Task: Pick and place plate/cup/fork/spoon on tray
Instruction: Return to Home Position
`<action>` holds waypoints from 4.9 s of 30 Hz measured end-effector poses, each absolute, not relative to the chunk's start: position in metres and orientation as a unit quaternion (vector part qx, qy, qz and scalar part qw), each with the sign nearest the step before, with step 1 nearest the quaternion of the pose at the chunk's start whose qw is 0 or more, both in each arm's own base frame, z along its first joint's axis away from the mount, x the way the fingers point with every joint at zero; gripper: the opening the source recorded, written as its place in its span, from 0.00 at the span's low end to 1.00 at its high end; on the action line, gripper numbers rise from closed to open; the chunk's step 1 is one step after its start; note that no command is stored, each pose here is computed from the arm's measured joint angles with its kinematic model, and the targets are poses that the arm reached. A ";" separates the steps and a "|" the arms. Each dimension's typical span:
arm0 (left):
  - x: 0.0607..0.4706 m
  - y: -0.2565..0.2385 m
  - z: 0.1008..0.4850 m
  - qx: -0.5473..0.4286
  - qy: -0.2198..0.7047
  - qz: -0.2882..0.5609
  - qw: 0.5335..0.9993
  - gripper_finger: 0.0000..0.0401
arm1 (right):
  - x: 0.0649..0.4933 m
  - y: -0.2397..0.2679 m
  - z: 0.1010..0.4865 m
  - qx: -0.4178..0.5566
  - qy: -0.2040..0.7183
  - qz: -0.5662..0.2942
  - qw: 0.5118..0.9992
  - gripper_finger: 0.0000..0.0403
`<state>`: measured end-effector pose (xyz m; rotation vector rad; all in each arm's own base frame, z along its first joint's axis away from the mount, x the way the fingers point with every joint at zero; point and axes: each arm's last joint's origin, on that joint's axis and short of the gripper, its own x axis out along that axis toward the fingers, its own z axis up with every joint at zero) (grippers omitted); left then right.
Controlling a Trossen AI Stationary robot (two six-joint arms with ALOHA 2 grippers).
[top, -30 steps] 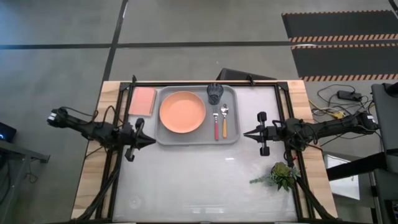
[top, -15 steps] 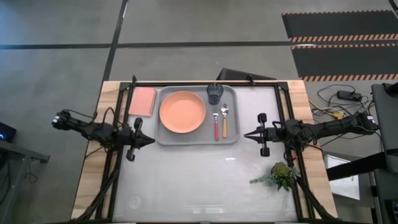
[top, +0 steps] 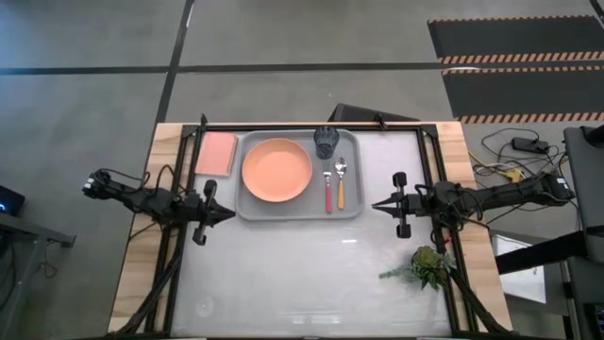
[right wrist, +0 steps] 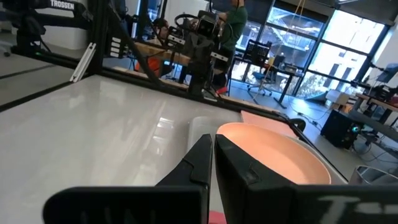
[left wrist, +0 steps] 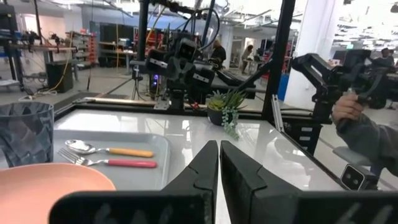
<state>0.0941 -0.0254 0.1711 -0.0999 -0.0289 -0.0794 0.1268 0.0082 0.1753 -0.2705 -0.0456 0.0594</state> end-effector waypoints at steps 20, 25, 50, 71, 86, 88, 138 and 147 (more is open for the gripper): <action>0.096 -0.026 0.168 -0.049 -0.009 -0.037 0.998 0.00 | 0.126 0.010 0.167 -0.126 0.000 0.063 0.990 0.02; 0.097 -0.026 0.167 -0.048 -0.006 -0.037 0.998 0.00 | 0.124 0.010 0.169 -0.148 -0.009 0.058 0.987 0.02; 0.097 -0.026 0.167 -0.049 -0.006 -0.037 0.998 0.00 | 0.123 0.006 0.158 -0.164 0.054 0.001 0.985 0.02; 0.097 -0.026 0.167 -0.049 -0.006 -0.038 0.998 0.00 | 0.121 0.006 0.143 -0.023 0.134 -0.006 0.991 0.02; 0.097 -0.026 0.167 -0.049 -0.006 -0.038 0.998 0.00 | 0.121 0.006 0.143 -0.022 0.134 -0.006 0.991 0.02; 0.097 -0.026 0.167 -0.049 -0.006 -0.038 0.998 0.00 | 0.121 0.006 0.143 -0.022 0.134 -0.006 0.991 0.02; 0.097 -0.026 0.167 -0.049 -0.006 -0.038 0.998 0.00 | 0.095 0.002 0.189 -0.041 -0.116 -0.022 0.992 0.02; 0.097 -0.026 0.167 -0.049 -0.006 -0.038 0.998 0.00 | 0.098 0.002 0.186 -0.042 -0.096 -0.021 0.994 0.02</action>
